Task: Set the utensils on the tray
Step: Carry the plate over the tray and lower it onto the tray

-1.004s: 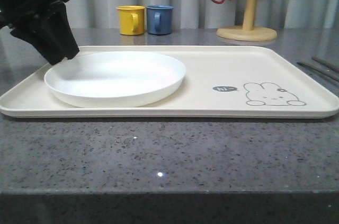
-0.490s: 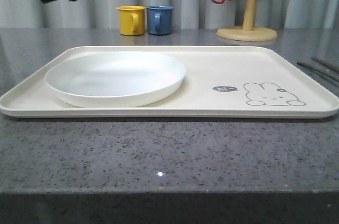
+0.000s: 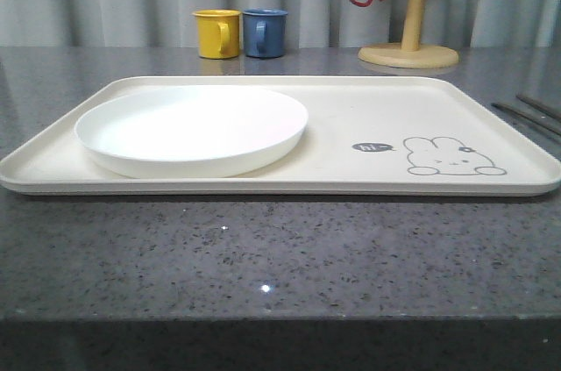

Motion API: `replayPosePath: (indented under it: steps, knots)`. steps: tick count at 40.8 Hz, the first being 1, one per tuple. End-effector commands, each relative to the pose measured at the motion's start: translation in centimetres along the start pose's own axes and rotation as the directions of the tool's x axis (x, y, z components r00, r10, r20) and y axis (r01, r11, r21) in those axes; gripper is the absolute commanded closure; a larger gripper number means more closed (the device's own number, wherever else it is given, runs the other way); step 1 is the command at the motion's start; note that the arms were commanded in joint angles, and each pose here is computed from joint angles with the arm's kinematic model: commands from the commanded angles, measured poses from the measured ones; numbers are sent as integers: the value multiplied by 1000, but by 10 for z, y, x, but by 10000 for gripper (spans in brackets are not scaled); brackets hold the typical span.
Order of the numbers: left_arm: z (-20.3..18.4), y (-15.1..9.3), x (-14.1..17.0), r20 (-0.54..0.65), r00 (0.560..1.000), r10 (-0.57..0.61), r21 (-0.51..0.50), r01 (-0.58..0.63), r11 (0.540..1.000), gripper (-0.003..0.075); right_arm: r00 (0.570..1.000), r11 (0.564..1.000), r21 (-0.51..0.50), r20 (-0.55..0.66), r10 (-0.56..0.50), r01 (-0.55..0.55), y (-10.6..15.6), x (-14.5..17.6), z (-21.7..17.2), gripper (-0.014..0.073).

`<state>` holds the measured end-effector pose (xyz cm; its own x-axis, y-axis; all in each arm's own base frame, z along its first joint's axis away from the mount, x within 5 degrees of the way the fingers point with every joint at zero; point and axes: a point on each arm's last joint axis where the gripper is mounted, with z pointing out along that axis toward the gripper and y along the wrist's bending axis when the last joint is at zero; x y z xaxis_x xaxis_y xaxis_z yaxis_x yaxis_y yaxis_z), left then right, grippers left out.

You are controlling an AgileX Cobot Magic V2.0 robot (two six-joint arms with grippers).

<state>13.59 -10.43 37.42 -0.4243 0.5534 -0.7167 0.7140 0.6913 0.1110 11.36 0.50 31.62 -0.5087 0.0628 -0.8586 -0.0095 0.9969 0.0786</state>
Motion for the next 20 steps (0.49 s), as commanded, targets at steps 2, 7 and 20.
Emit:
replayPosePath:
  steps: [2,7,20]
  knots:
    - [-23,-4,10,160,987,-2,-25,6,1000,385,996,1000,3,87,-9,9,0,-15,-3,124]
    - [-33,-7,23,218,976,1,-37,7,999,385,996,1000,3,87,-9,9,0,-15,-3,124]
    - [-42,-9,29,250,968,3,-44,8,999,385,996,1000,3,85,-8,8,0,-14,-3,124]
